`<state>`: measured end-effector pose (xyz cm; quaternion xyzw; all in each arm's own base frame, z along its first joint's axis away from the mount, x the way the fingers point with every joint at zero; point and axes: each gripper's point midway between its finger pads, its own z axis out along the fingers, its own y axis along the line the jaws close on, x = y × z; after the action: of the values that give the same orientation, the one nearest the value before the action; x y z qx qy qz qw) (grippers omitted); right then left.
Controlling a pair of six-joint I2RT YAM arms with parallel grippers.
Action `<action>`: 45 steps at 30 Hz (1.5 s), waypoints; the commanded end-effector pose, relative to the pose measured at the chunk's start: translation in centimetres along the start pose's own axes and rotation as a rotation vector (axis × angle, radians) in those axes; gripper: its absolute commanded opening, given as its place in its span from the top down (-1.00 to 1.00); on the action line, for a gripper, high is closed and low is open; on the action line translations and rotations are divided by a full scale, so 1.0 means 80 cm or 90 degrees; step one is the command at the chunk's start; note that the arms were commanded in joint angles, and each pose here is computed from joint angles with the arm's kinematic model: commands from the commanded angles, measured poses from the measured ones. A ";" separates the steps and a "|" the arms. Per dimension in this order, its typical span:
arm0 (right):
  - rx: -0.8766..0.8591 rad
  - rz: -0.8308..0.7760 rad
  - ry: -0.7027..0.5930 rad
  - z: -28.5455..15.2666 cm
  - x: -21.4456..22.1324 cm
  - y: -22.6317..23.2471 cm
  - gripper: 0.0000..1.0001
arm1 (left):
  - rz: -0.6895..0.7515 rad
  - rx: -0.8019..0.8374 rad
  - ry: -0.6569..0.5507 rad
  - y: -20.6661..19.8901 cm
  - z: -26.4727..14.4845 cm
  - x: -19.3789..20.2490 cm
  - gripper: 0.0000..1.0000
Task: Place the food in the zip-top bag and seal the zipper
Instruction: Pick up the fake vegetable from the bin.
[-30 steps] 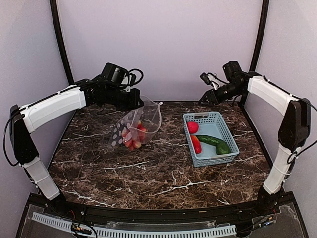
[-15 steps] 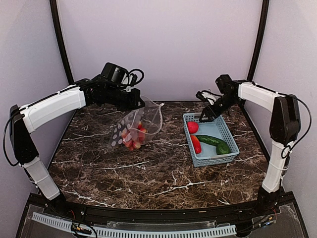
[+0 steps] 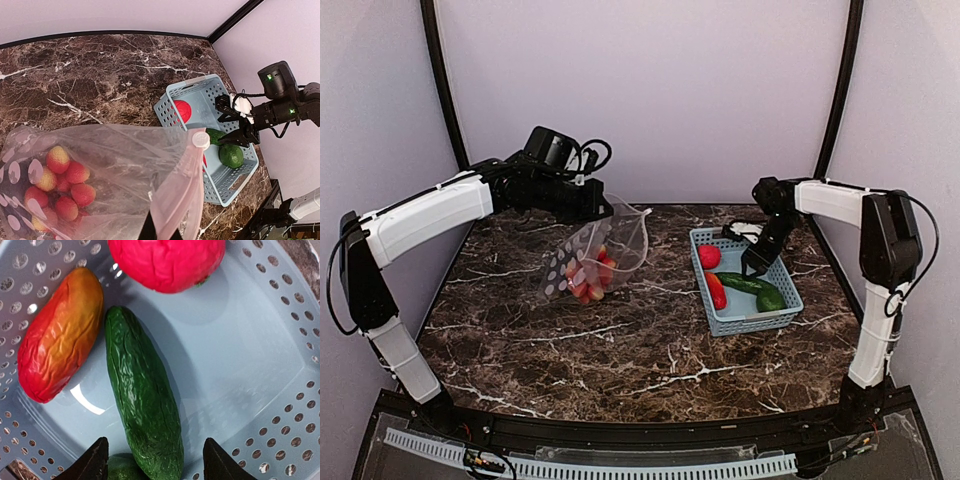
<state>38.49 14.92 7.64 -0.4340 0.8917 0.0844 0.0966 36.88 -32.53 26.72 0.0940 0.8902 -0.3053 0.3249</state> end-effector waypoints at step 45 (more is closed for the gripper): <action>0.001 -0.013 -0.108 -0.109 -0.047 0.018 0.53 | -0.022 0.036 0.001 -0.014 0.002 -0.006 0.98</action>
<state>38.94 14.54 12.81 -0.4363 0.8884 0.0642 0.1278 36.72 -33.21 26.11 0.0952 0.8911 -0.3186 0.3090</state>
